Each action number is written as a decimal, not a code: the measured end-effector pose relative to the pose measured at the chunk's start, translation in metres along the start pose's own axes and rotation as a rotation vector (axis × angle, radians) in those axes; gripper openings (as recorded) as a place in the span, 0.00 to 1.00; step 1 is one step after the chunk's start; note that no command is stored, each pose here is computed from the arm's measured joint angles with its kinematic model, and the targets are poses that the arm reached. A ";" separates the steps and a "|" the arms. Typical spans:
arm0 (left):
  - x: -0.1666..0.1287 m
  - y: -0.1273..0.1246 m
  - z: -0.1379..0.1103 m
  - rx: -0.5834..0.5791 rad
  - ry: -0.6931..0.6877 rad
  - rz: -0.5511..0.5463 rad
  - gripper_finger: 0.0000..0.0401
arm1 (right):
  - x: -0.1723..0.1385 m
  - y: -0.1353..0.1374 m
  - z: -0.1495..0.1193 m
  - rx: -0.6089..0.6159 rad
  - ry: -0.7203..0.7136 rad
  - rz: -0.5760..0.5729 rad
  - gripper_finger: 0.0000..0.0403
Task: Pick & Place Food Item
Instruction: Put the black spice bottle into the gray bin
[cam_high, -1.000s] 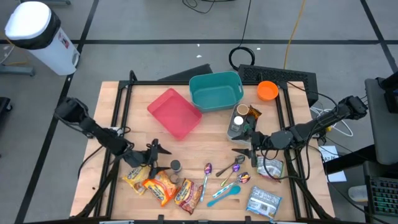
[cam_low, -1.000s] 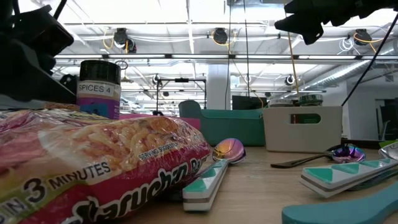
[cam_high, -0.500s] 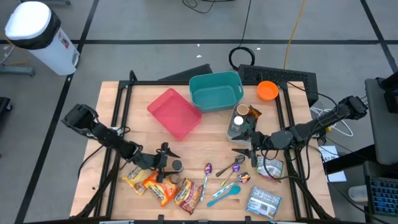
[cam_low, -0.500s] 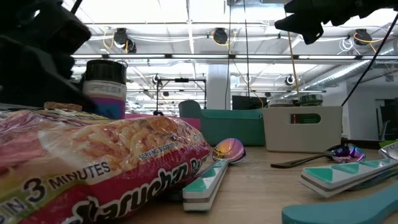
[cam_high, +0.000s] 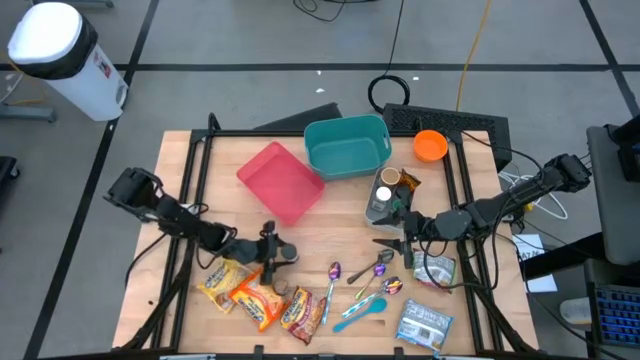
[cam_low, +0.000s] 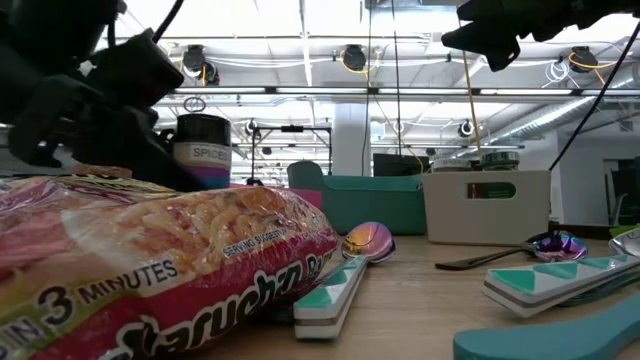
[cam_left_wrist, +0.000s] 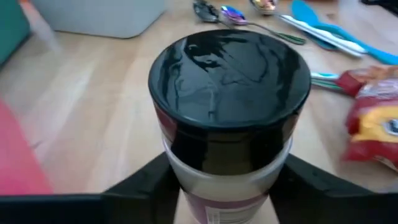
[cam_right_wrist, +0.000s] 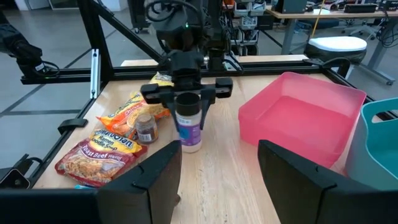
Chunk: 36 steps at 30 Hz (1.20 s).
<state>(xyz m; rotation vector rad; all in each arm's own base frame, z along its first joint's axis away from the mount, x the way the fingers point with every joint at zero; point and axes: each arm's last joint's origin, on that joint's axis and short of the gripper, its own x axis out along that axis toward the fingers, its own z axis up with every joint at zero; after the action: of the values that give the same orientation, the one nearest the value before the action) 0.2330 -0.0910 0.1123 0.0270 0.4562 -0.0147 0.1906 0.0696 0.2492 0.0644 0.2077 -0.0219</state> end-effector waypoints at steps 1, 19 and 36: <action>0.001 0.002 0.001 -0.009 -0.002 0.015 0.45 | 0.000 0.000 0.000 0.000 0.000 0.000 0.50; 0.046 0.042 0.113 -0.018 0.034 0.101 0.39 | 0.000 0.000 0.000 0.013 -0.001 -0.003 0.50; 0.065 0.025 0.126 0.028 0.006 -0.035 0.39 | 0.062 0.025 -0.001 -0.152 -0.053 -0.005 0.60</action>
<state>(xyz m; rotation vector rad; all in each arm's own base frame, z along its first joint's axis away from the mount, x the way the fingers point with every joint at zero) 0.3476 -0.0705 0.1972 0.0467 0.4623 -0.0559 0.2516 0.0933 0.2369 -0.0877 0.1559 -0.0127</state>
